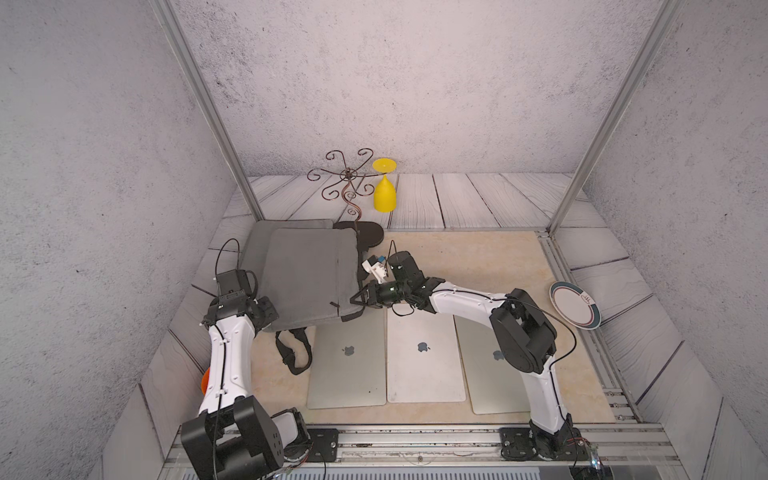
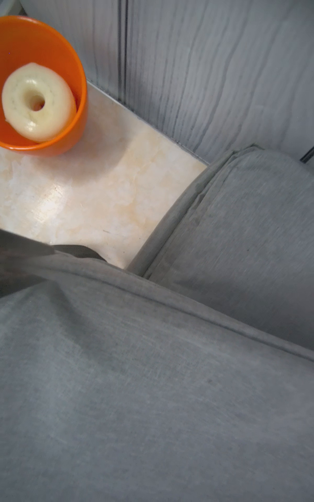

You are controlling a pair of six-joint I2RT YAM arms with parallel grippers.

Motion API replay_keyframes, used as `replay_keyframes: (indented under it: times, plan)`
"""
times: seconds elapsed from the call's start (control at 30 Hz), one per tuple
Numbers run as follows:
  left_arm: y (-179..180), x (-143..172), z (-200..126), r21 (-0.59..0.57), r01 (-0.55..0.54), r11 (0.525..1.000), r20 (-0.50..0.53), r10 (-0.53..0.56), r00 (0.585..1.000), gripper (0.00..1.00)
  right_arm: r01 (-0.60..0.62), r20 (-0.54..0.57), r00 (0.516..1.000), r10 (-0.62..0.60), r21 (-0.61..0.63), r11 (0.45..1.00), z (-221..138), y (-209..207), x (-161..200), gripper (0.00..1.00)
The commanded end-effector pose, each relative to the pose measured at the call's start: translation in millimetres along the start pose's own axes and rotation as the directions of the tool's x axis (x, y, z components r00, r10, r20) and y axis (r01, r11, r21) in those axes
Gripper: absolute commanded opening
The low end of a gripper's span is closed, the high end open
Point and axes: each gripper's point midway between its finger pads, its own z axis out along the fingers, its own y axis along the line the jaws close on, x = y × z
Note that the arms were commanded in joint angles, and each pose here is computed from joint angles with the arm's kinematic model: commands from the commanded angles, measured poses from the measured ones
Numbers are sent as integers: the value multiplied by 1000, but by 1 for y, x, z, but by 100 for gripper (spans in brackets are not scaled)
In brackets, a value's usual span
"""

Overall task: Open the zippered laptop bag and take out the laptop
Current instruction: Place the zippered laptop bag in the zippered laptop bag.

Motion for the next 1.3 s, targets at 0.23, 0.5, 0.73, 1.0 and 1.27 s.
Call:
replay_keyframes:
  times: [0.23,0.5,0.73,1.0,1.27]
  plan:
    - [40,-82,9,-147,93,985,212,-61,975,0,32,-45,998,-33,-22,999,39,-7,-6,5]
    - [41,-106,26,-170,83,982,201,-48,978,0,57,8,998,-56,-36,998,57,-11,-28,21]
    - [51,-130,33,-248,75,966,209,-22,978,0,111,46,993,-110,-1,994,70,-17,-47,21]
    - [50,-136,52,-245,40,969,153,-2,988,0,129,41,991,-129,-1,992,76,-19,-51,29]
    - [39,-133,67,-191,-22,981,99,41,994,10,178,44,983,-178,-15,984,64,-5,-55,37]
